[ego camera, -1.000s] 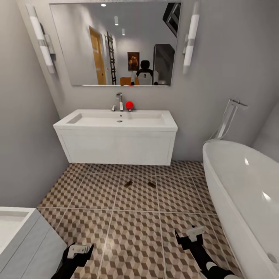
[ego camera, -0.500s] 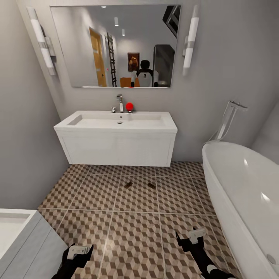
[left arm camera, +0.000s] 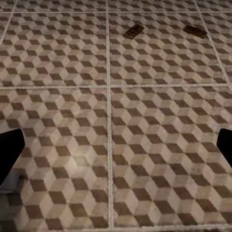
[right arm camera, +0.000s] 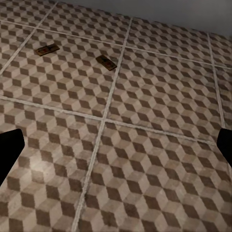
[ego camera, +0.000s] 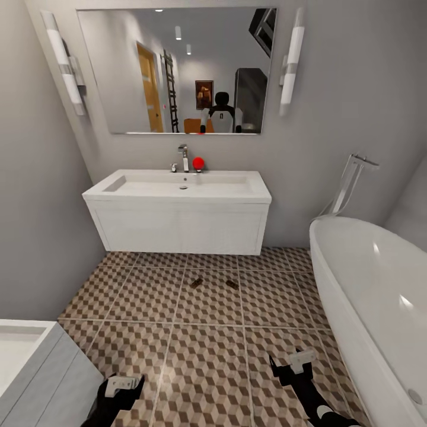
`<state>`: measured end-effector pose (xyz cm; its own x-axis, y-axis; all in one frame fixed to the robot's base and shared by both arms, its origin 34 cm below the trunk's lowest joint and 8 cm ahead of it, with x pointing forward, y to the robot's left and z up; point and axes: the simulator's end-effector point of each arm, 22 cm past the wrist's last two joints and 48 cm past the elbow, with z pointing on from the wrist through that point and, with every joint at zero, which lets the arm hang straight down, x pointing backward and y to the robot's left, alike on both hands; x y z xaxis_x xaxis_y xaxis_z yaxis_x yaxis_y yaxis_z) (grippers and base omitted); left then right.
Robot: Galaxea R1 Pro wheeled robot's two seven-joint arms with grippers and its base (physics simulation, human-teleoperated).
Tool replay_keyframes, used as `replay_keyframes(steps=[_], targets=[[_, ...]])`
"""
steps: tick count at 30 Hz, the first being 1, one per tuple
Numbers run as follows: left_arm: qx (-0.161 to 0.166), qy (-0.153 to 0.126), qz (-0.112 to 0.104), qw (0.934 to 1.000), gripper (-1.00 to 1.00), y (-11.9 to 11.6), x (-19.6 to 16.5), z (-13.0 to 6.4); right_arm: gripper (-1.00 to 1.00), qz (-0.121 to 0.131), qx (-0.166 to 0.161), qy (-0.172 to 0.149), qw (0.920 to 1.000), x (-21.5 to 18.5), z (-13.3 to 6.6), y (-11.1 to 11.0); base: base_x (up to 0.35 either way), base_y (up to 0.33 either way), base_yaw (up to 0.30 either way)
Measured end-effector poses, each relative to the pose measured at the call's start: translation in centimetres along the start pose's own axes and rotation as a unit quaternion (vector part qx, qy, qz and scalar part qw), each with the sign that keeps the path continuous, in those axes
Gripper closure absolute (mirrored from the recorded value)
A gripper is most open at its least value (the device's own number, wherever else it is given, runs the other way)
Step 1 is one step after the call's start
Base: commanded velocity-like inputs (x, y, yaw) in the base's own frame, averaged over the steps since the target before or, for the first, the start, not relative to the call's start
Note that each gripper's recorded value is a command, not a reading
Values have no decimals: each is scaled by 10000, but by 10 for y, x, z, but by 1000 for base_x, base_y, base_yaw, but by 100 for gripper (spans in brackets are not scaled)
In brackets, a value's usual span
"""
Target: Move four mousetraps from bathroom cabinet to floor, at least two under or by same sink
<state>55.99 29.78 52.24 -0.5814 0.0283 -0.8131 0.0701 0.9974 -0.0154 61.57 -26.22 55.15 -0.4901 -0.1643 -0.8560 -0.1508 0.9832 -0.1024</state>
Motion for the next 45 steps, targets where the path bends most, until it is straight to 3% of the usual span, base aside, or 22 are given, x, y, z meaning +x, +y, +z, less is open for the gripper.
replay_keyframes(steps=[37, 42, 45], targets=[[12, 45, -13, 10000, -100, -2, 2, 0, -100, -5, 2, 15, 10000, 1, 0, 0, 0, 0, 0], [13, 328, -66, 9994, -100, -2, 14, 0, -100, -8, 7, 16, 10000, 1, 0, -1, 0, 0, 0], [16, 748, -146, 9971, -100, -2, 33, -2, -100, -10, 9, 17, 10000, 1, 0, -1, 0, 0, 0]])
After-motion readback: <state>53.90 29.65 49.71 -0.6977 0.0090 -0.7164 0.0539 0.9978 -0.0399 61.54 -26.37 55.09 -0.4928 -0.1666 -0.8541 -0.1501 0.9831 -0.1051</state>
